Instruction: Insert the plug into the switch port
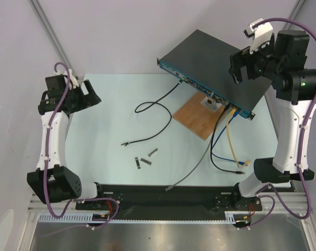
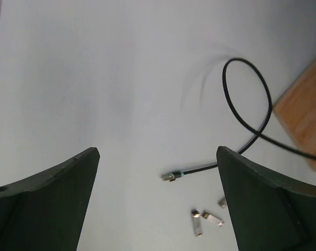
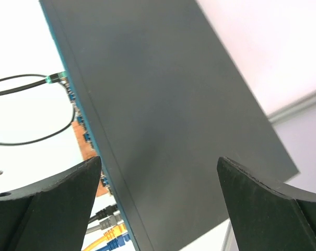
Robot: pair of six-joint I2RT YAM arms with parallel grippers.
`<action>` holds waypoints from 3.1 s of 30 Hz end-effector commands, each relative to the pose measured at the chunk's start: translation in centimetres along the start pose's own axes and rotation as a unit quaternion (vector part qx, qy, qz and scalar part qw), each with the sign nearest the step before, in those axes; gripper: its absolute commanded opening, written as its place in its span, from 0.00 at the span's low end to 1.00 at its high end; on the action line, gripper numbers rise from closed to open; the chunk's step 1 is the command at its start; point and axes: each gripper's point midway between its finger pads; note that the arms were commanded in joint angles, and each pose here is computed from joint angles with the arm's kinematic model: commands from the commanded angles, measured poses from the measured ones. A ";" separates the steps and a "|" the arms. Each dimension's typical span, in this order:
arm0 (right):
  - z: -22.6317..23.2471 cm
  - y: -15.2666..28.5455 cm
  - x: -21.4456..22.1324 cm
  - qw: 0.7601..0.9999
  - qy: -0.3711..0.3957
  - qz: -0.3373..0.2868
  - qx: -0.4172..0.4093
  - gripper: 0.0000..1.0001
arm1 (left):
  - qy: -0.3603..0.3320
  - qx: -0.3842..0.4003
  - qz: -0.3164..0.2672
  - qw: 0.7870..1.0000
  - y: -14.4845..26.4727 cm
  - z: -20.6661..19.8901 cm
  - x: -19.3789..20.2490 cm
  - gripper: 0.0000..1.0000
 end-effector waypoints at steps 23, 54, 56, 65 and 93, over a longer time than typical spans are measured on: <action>4.4 -2.4 0.7 0.995 -0.039 -0.001 -0.088 1.00 | -0.512 0.188 0.135 0.827 -4.2 -12.0 28.1 0.99; 9.3 -5.1 -1.3 0.969 -0.142 -0.027 -0.199 1.00 | -0.556 0.173 0.104 0.807 -4.9 -12.9 28.1 0.00; 10.2 -5.3 -2.3 0.959 -0.157 -0.043 -0.232 1.00 | -0.562 0.192 0.051 0.803 -2.8 -14.4 25.5 0.00; 15.3 -6.5 -5.6 0.885 -0.273 -0.053 -0.374 1.00 | -0.648 0.191 -0.266 0.688 7.6 -19.1 13.1 0.00; 24.6 -2.1 -5.0 0.888 0.036 -0.182 -0.420 0.93 | -0.556 0.412 -0.216 0.689 15.9 -23.0 17.0 0.00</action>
Point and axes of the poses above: each gripper's point midway between its finger pads, its own y axis back along the fingers, its own z axis along the line the jaws close on, x = y × z, and after that the axes turned 7 degrees about y, right-handed
